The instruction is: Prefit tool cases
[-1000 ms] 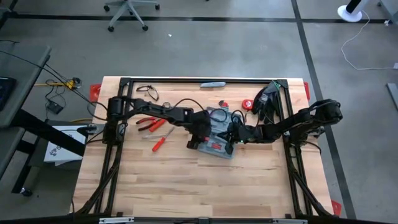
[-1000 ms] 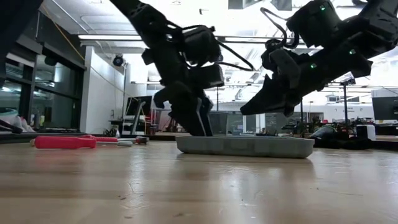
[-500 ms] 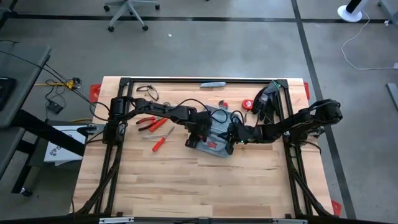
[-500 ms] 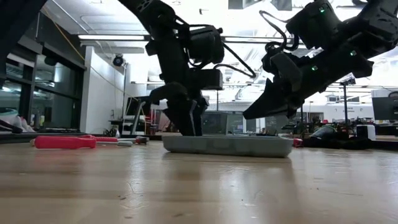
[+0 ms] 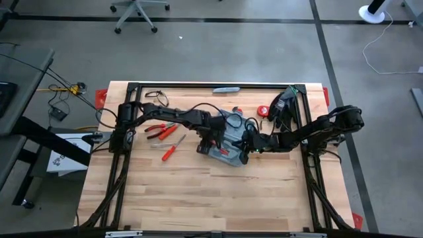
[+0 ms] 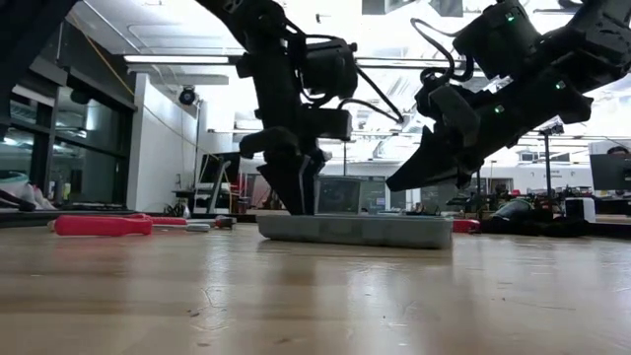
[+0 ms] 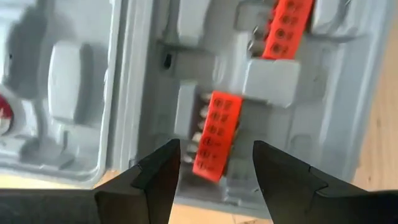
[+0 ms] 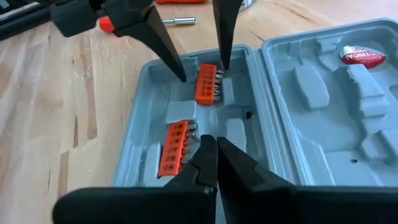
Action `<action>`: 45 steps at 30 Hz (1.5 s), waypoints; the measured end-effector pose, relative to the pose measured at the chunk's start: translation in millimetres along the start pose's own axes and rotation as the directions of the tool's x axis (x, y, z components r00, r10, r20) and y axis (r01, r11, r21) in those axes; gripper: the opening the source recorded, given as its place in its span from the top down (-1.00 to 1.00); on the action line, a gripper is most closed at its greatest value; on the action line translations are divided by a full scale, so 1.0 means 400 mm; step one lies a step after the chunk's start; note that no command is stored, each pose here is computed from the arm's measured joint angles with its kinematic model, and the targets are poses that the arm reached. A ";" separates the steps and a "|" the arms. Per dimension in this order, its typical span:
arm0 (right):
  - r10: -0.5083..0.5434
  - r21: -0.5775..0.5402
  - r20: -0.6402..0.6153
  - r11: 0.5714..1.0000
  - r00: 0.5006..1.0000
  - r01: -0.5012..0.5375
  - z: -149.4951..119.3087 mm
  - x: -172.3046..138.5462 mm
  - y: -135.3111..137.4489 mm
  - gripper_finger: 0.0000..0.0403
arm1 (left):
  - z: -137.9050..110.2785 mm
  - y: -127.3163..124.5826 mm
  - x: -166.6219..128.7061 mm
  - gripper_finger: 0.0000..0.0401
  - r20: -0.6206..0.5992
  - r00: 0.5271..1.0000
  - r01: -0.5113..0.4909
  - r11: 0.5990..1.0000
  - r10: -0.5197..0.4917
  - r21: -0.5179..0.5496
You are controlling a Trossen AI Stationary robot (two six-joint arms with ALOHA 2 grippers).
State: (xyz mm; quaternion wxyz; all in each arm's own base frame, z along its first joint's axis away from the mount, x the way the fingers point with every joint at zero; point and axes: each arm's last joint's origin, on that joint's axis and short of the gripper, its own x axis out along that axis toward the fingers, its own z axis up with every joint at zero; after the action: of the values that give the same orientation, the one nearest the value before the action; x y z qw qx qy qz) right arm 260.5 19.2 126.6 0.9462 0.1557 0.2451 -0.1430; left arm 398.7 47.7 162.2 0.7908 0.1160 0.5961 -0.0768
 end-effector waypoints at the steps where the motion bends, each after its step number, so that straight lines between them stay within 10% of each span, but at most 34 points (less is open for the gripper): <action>1: -0.002 0.000 0.000 1.000 1.000 0.002 0.000 0.000 0.000 1.00 | -0.002 0.003 0.000 0.02 -0.002 1.000 0.000 1.000 0.000 -0.008; 15: -0.023 0.002 -0.013 1.000 1.000 0.023 -0.004 0.000 -0.003 1.00 | -0.009 0.007 0.063 0.04 -0.026 0.996 0.083 0.997 -0.083 0.002; 24: -0.042 0.000 -0.013 0.999 0.999 0.042 -0.006 0.000 -0.005 1.00 | -0.008 0.005 0.057 0.51 -0.026 0.998 0.061 0.998 -0.061 0.004; 31: -0.050 0.000 -0.011 0.999 0.999 0.050 -0.006 0.000 -0.006 1.00 | -0.008 0.010 0.054 0.90 -0.046 0.999 0.007 1.000 -0.008 -0.008; 45: -0.083 0.024 -0.061 0.996 0.995 0.085 -0.050 0.037 -0.015 1.00 | 0.016 -0.043 -0.021 0.90 -0.068 0.970 -0.230 0.973 0.232 0.024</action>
State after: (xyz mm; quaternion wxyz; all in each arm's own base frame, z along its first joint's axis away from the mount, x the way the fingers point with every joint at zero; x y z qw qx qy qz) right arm 262.3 18.1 101.0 0.9294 0.1619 0.2779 -0.1810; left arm 398.1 29.3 170.3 0.7720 0.1934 0.6054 0.0152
